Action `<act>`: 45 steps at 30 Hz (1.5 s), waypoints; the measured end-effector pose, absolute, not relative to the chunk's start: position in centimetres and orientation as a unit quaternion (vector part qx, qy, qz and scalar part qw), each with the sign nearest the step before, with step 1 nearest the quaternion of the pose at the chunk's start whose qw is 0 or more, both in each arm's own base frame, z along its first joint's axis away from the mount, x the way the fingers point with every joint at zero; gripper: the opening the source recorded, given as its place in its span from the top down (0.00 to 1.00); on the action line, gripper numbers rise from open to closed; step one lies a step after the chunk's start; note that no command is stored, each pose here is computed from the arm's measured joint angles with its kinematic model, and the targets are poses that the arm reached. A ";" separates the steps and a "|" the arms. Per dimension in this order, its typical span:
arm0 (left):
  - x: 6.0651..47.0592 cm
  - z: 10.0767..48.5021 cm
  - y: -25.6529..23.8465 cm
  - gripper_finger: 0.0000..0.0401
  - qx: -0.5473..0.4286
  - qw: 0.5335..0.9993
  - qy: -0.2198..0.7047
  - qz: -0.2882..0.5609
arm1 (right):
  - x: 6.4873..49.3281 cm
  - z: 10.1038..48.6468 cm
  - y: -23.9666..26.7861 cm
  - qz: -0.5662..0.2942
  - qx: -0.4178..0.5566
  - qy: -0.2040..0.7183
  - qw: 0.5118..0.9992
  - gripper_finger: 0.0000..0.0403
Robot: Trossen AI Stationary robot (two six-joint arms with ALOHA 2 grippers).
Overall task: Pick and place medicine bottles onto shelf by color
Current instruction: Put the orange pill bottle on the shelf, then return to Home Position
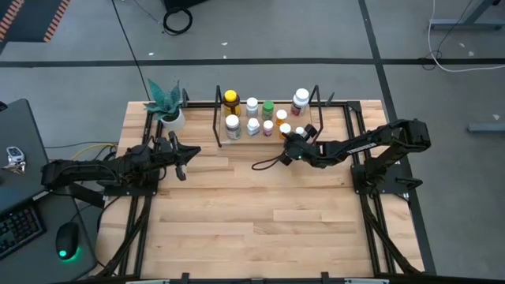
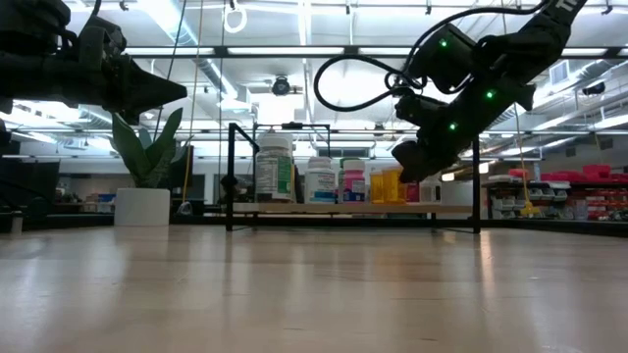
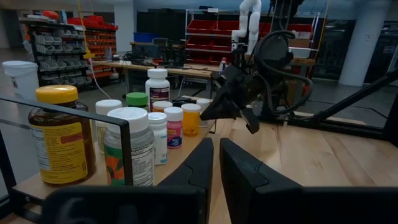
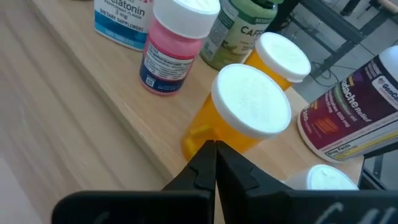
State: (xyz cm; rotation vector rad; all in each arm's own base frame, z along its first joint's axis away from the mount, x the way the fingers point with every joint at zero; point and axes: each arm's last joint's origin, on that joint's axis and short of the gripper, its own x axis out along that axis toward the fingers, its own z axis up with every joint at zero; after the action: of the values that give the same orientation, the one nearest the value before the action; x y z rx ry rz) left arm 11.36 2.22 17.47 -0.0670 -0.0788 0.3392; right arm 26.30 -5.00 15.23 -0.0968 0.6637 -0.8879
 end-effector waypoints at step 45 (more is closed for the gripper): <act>11.4 17.5 2.2 0.92 -0.033 0.984 -0.039 0.168 | 25.0 21.9 -4.2 -0.239 0.001 0.186 0.953 0.98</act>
State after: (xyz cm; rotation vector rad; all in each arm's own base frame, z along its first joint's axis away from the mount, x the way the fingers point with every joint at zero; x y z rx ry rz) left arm 11.36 2.22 17.46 -0.0670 -0.0785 0.3387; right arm 24.99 -4.20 21.85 0.0018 0.3790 -0.4862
